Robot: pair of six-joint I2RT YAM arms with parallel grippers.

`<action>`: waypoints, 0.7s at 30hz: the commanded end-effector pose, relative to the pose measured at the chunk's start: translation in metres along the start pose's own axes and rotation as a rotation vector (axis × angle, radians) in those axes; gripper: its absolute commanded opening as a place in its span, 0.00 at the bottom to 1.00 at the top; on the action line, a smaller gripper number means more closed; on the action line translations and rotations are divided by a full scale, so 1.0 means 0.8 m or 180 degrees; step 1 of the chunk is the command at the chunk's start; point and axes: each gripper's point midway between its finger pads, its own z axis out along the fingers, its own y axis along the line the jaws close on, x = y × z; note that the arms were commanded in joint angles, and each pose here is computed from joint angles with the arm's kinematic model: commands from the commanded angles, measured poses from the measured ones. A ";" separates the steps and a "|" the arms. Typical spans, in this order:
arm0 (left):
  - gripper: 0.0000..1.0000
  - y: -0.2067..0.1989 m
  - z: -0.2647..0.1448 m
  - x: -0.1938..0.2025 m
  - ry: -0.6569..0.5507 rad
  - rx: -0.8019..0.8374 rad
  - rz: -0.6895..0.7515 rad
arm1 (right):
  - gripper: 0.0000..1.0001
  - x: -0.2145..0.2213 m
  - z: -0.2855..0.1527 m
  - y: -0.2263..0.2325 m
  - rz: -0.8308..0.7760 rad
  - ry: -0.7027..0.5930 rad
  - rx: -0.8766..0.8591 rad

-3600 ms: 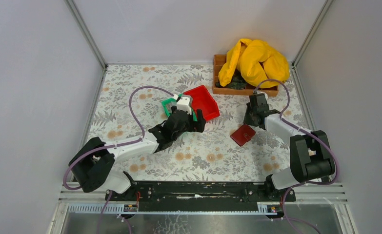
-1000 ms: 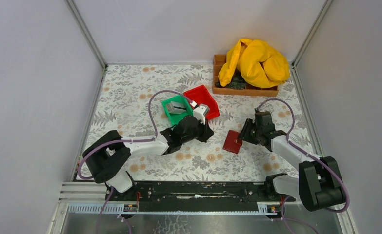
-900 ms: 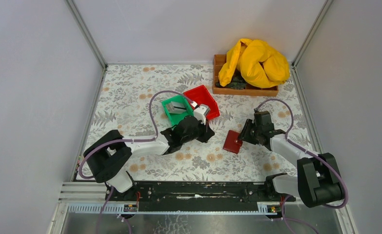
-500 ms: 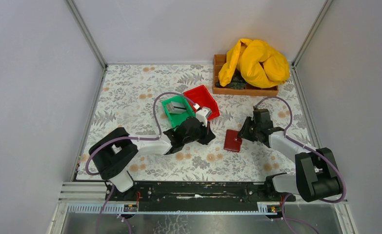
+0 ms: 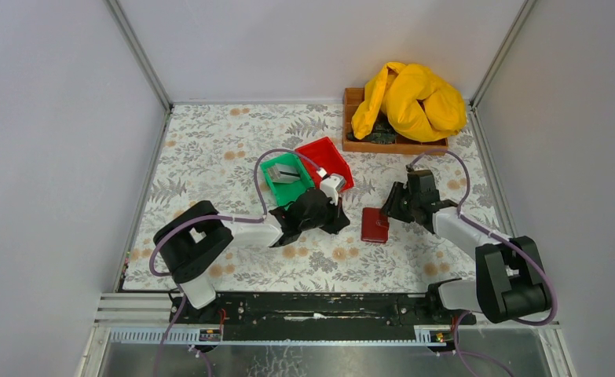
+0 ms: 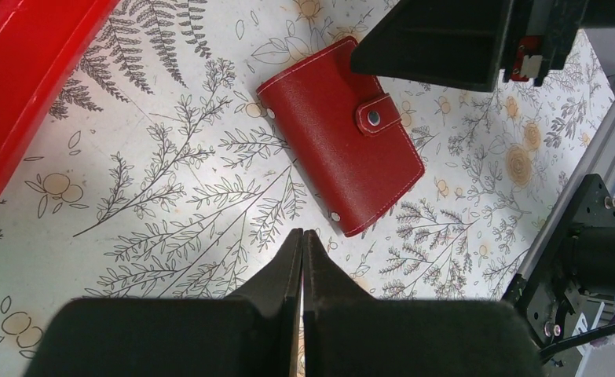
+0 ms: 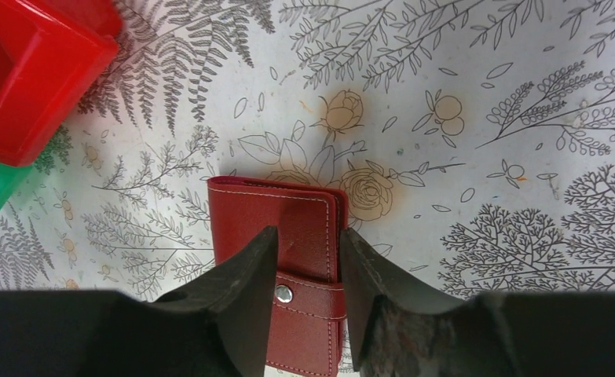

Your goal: Take the credit cards out of the card holder

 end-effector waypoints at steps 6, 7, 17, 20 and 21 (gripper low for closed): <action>0.03 -0.027 0.009 -0.019 -0.0162 0.0243 0.0058 | 0.51 -0.022 -0.018 0.024 -0.0439 -0.0251 -0.0094; 0.03 -0.028 0.009 -0.017 -0.0157 0.0248 0.0064 | 0.51 -0.022 -0.019 0.029 -0.0490 -0.0252 -0.0091; 0.08 -0.028 0.008 -0.019 -0.0180 0.0223 0.0080 | 0.53 -0.007 -0.027 0.038 -0.0933 -0.0171 0.0347; 0.09 -0.026 0.007 -0.019 -0.0186 0.0204 0.0072 | 0.53 -0.001 -0.029 0.031 -0.0954 -0.0142 0.0452; 0.09 -0.026 0.007 -0.020 -0.0192 0.0201 0.0072 | 0.53 0.001 -0.030 0.030 -0.0959 -0.0130 0.0472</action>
